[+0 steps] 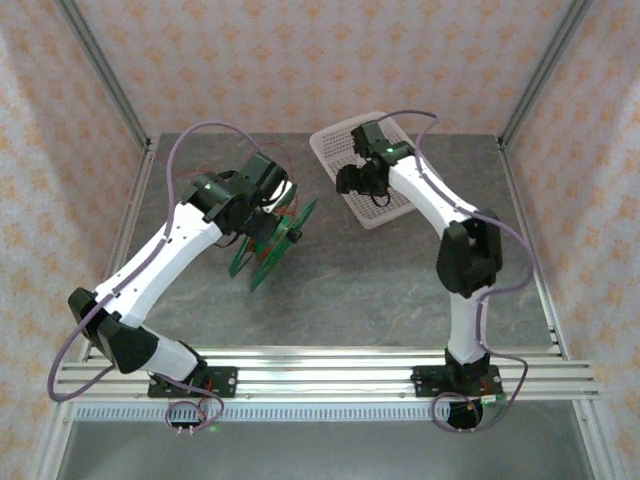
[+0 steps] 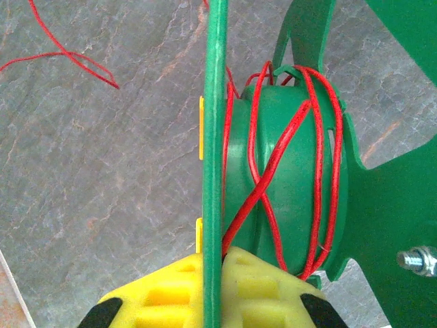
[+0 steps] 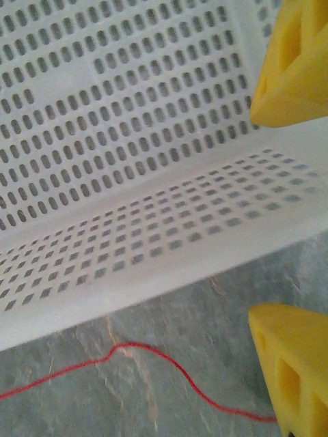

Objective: Wrap the cables

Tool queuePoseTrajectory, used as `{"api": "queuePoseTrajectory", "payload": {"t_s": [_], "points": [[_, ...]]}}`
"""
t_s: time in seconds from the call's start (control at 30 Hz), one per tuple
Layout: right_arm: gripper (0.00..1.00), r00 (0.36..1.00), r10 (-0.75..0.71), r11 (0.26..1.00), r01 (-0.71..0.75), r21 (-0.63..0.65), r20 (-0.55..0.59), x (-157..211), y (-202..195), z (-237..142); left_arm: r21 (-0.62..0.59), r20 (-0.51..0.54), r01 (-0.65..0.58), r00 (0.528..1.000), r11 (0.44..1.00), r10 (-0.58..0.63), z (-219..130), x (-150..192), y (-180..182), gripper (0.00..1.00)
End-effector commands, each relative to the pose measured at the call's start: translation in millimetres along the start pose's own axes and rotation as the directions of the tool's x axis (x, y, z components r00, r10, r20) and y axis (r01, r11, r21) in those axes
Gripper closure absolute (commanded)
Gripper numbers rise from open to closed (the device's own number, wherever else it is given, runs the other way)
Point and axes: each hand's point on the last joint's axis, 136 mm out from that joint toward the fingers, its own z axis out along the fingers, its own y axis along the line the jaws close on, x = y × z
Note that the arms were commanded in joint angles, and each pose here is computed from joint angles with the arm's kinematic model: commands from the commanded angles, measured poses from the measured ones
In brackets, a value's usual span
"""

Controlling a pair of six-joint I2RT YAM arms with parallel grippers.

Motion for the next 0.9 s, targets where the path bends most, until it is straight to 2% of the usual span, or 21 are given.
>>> {"api": "queuePoseTrajectory", "payload": {"t_s": [0.0,0.07,0.2,0.27,0.33,0.47,0.7,0.77,0.87], "points": [[0.37,0.996,-0.067,0.975,0.076,0.208,-0.051,5,-27,12,0.002,0.099,0.013,0.995,1.0,-0.013,-21,-11,9,1.0],[0.46,0.998,-0.044,0.96,0.057,0.275,-0.052,5,-39,17,0.011,0.11,0.013,0.994,1.0,-0.014,-25,-12,9,1.0],[0.55,0.999,-0.008,0.947,0.018,0.319,-0.031,9,-50,17,0.025,0.135,0.015,0.991,1.0,-0.018,-35,-17,9,1.0],[0.65,0.999,0.041,0.936,-0.033,0.35,-0.015,12,-62,13,0.034,0.145,0.015,0.989,0.999,-0.019,-39,-19,9,1.0],[0.67,0.994,0.107,0.928,-0.103,0.357,0.01,14,-75,8,0.041,0.153,0.014,0.988,0.999,-0.02,-43,-20,9,1.0],[0.67,0.966,0.254,0.901,-0.256,0.351,0.054,24,-110,-2,0.062,0.173,0.017,0.985,0.998,-0.027,-49,-24,7,1.0],[0.66,0.919,0.378,0.851,-0.393,0.35,0.112,34,-161,-32,0.072,0.182,0.012,0.983,0.997,-0.025,-57,-28,7,1.0],[0.6,0.92,0.374,0.879,-0.392,0.272,0.117,29,-152,-41,0.072,0.18,0.014,0.983,0.997,-0.027,-59,-27,8,1.0],[0.48,0.933,0.334,0.934,-0.347,0.09,0.131,14,-114,-60,0.043,0.184,0.031,0.982,0.999,-0.038,-65,-24,15,1.0]]}}
